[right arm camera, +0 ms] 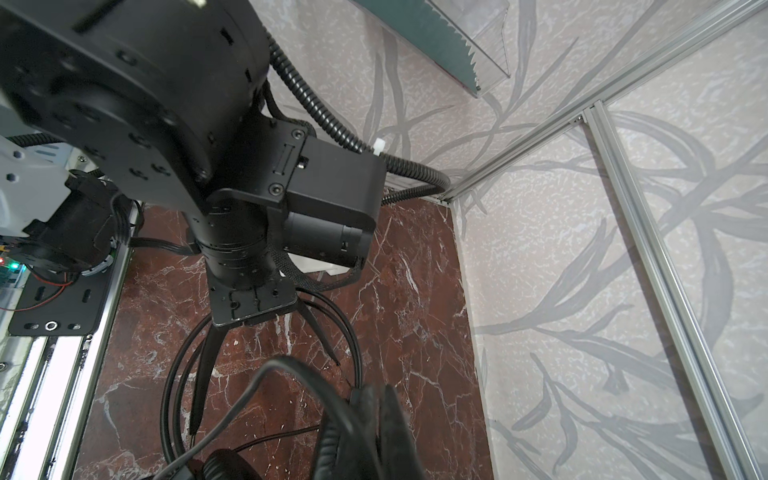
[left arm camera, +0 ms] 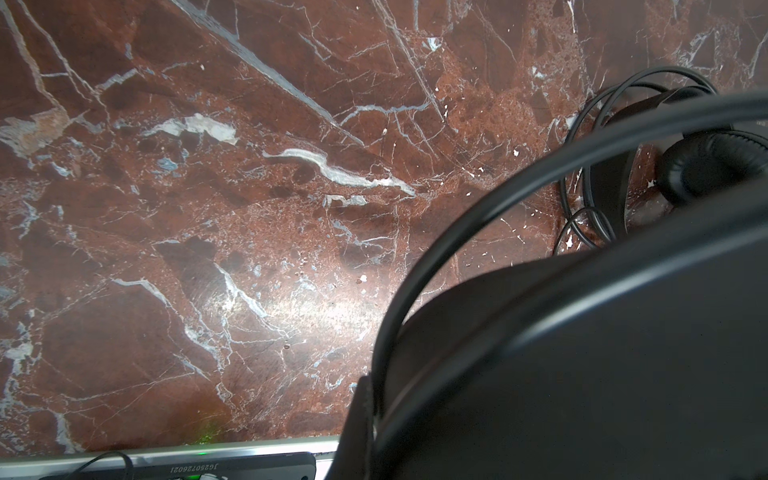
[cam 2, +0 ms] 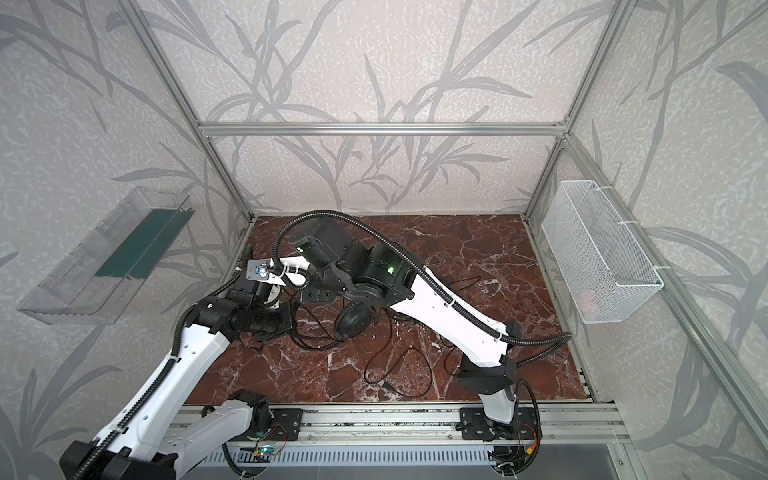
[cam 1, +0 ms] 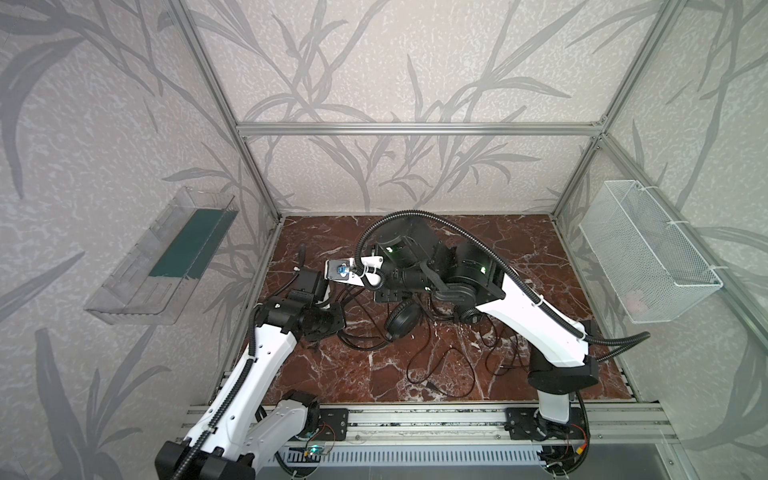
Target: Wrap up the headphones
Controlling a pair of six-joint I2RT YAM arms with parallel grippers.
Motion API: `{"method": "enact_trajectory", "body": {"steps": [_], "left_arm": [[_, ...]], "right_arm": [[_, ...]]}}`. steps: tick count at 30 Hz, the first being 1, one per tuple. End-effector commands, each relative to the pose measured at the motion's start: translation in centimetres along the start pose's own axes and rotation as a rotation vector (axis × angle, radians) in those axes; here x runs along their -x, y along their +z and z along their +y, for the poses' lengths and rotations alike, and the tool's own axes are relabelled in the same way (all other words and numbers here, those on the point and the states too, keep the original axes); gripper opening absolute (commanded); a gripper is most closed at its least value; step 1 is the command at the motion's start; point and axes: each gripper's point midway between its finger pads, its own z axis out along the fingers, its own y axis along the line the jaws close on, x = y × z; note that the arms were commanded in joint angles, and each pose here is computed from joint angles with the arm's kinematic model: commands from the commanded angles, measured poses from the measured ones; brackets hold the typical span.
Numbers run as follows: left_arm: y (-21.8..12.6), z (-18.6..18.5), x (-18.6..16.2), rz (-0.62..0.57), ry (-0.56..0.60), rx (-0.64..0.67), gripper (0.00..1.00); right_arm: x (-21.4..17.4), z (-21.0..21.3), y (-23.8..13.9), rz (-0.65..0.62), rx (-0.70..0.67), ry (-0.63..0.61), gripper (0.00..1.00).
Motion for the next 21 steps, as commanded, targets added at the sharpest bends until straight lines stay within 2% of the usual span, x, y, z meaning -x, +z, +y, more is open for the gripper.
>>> {"method": "enact_trajectory", "body": {"steps": [1,4,6,9,14,21], "left_arm": [[-0.4,-1.5,0.8,-0.025,0.002,-0.059,0.00],[-0.4,-1.5,0.9,-0.030,-0.001,-0.054,0.00],[-0.4,-1.7,0.9,-0.024,0.000,-0.066,0.00],[-0.6,-2.2,0.7,-0.018,0.015,-0.090,0.00],[-1.0,-2.5,0.2,-0.019,0.051,-0.102,0.00],[-2.0,-3.9,-0.7,-0.028,0.107,-0.145,0.00]], "right_arm": [[0.5,0.0,0.5,0.004,-0.032,0.001,0.00],[0.8,1.8,1.0,0.002,0.021,0.010,0.00],[0.3,1.9,1.8,0.044,-0.009,-0.020,0.00],[-0.9,0.4,2.7,0.089,-0.080,-0.043,0.00],[-2.1,-3.0,2.3,0.051,-0.093,0.062,0.00],[-3.8,-6.5,3.7,0.055,-0.146,0.106,0.00]]}}
